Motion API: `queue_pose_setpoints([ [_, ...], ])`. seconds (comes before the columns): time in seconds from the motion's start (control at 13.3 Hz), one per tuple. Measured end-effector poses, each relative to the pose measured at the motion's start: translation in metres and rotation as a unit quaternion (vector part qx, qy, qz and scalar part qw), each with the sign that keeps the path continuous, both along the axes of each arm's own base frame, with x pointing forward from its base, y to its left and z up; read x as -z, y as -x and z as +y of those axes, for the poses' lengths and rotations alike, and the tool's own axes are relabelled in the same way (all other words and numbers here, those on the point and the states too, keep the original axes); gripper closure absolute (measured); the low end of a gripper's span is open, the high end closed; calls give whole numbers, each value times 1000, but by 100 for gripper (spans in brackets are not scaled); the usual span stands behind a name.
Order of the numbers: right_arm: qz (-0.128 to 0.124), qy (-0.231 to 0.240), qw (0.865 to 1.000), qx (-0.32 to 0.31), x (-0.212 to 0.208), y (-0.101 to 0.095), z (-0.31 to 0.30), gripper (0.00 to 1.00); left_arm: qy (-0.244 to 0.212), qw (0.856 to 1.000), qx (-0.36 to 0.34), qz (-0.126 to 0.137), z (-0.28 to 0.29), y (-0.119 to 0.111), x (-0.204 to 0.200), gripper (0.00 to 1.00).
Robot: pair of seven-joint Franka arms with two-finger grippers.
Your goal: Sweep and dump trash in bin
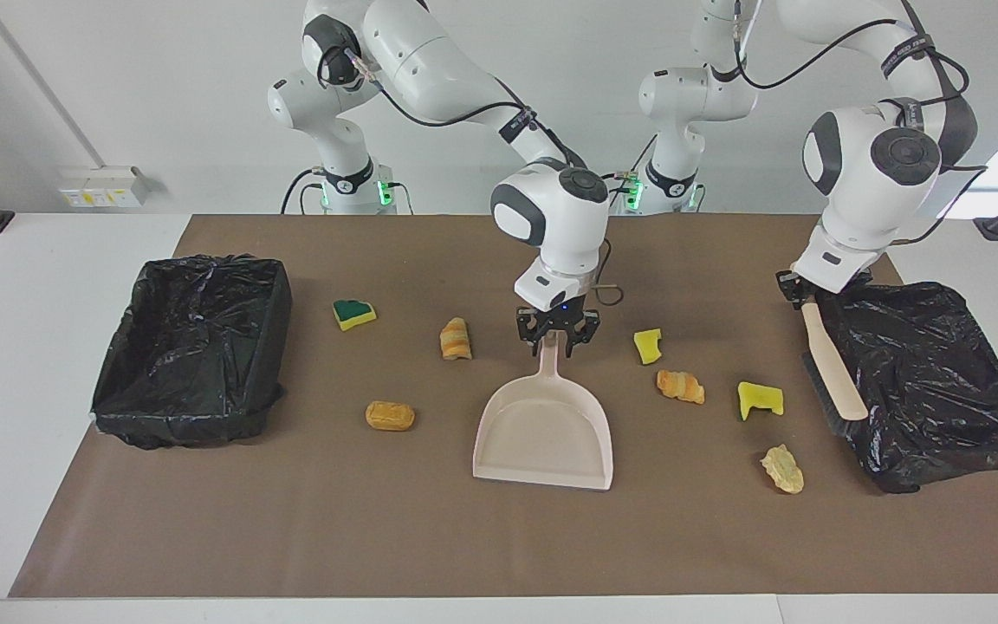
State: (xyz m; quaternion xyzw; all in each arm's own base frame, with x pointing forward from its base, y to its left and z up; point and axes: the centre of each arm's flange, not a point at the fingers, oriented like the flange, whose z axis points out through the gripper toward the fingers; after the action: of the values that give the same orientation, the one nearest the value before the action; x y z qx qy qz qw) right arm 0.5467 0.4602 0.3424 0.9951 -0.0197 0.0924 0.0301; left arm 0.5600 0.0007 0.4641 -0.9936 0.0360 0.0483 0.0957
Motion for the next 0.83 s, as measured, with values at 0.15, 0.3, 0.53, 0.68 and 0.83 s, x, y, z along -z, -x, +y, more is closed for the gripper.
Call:
queue_pose_setpoints([
  [0.15, 1, 1, 1000, 0, 0, 0, 0, 43, -4, 1000, 2, -1, 0, 0, -1, 74],
  [0.3, -1, 0, 1000, 2, -2, -1, -2, 48, -8, 1000, 4, 1, 1, -3, 5, 74],
  [0.53, -2, 0, 1000, 2, -3, -2, -2, 52, -14, 1000, -3, 10, 13, -23, 30, 74],
  [0.68, -3, 0, 1000, 1, -4, -2, -2, 55, -16, 1000, -6, 18, 17, -36, 49, 74],
  [0.83, -5, -2, 1000, 3, -8, -3, -3, 59, -16, 999, -3, 29, 14, -41, 65, 74],
])
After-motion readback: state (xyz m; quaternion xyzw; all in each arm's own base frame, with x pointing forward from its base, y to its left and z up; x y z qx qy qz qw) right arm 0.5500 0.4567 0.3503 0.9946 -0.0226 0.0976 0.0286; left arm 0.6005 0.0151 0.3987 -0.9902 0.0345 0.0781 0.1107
